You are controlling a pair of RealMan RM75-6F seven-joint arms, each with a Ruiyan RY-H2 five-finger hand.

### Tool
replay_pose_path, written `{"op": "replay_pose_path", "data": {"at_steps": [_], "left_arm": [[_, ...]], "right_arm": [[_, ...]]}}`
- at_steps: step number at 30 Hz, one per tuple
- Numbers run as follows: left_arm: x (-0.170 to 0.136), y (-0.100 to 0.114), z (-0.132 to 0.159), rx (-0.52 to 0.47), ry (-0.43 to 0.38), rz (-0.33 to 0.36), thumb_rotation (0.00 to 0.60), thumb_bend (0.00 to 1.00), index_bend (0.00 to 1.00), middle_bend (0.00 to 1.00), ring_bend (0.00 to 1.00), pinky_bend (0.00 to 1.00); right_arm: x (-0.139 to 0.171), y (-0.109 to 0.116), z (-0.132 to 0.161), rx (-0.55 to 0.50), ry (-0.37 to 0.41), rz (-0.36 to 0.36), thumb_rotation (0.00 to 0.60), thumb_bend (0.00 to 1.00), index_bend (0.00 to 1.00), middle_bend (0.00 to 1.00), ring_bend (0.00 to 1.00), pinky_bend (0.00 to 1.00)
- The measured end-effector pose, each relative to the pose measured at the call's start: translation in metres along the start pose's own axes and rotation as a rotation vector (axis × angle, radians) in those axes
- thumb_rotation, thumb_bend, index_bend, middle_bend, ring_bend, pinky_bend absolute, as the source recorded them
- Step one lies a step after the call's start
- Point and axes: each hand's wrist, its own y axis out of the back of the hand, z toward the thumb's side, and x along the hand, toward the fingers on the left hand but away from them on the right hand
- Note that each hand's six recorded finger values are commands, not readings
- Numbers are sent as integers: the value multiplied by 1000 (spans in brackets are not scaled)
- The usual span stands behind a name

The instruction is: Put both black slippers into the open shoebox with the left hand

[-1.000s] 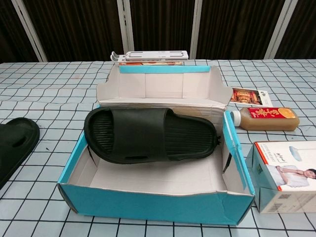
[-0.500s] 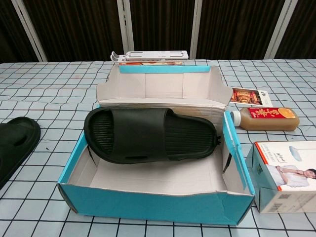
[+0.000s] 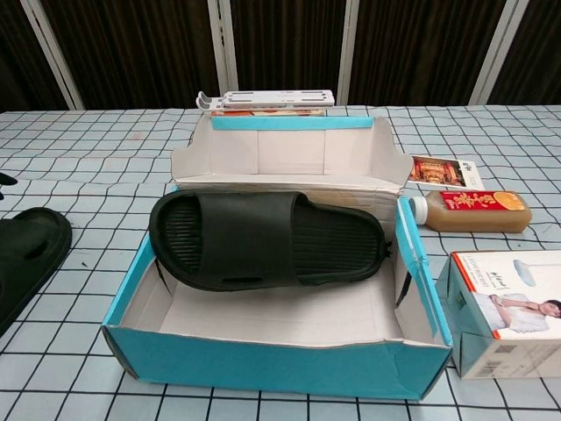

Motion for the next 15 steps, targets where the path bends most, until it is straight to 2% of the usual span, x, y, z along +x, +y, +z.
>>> {"op": "replay_pose_path", "data": {"at_steps": [3,9,15], "left_arm": [[3,1,4,8,-10,9,566,110,48,158,33,77],[5,0,7,31,-17,13,577,116,163,203,33,77],[6,-4,8,65,-12,10,576,118,168,214,33,77]], "right_arm": [[0,0,0,1,0,1,600,233,270,252,303,323],[1,1,0,-3,-1,-1,600,234,270,252,303,323],[0,0,0,-2,1,2,600,234,270,252,303,323]]}}
